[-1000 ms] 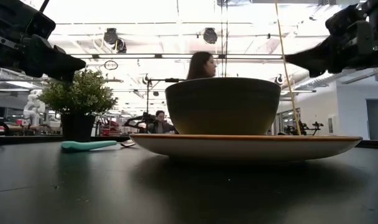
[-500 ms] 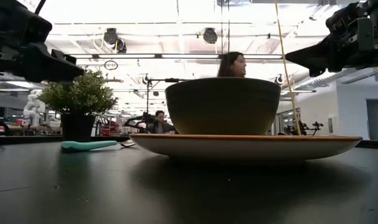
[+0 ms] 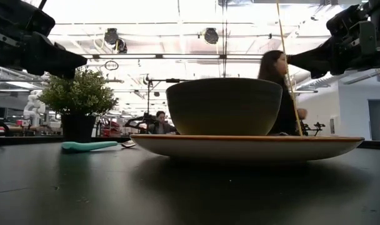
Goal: Set table place
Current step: Put the blue spoon on the black bowl
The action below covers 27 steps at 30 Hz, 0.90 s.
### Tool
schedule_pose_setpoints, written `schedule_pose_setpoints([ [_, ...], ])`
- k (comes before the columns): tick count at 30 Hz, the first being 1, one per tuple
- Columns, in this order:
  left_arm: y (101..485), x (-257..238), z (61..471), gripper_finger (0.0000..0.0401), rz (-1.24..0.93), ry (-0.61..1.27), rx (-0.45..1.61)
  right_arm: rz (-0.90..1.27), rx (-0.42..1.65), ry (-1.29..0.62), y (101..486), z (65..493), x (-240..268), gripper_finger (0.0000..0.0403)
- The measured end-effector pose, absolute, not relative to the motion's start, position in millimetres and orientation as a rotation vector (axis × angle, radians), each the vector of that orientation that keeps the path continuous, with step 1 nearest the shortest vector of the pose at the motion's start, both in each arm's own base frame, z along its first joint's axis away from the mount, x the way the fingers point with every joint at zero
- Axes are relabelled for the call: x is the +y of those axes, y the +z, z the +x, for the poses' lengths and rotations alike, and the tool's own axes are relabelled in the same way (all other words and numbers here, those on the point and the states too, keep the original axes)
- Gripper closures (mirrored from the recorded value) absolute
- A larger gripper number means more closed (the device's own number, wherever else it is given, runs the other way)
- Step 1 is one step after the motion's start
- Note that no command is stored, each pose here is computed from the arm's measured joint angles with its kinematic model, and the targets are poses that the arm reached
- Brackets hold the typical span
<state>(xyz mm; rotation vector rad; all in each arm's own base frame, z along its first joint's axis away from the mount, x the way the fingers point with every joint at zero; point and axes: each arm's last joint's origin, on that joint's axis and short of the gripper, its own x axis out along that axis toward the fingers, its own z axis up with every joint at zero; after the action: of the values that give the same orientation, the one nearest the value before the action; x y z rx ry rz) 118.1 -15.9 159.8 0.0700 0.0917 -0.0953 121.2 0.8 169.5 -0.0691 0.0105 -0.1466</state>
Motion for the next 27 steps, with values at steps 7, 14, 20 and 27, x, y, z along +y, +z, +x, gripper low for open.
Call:
schedule_pose_setpoints([
  [7, 162.1, -16.0, 118.3, 0.0370, 0.071, -0.095, 0.068, -0.114, 0.030, -0.146, 167.8, 122.8, 0.9, 0.0403],
  [14, 165.4, -16.0, 118.5, 0.0370, 0.151, -0.097, 0.031, -0.139, 0.025, -0.146, 168.4, 122.8, 0.9, 0.0403],
  [20, 164.2, -15.6, 118.4, 0.0370, 0.220, -0.087, 0.041, -0.118, 0.024, -0.146, 168.4, 122.8, 0.9, 0.0403],
  [27, 168.5, -14.7, 118.6, 0.0370, 0.145, -0.050, 0.001, -0.119, 0.024, -0.146, 168.4, 122.8, 0.9, 0.0403],
])
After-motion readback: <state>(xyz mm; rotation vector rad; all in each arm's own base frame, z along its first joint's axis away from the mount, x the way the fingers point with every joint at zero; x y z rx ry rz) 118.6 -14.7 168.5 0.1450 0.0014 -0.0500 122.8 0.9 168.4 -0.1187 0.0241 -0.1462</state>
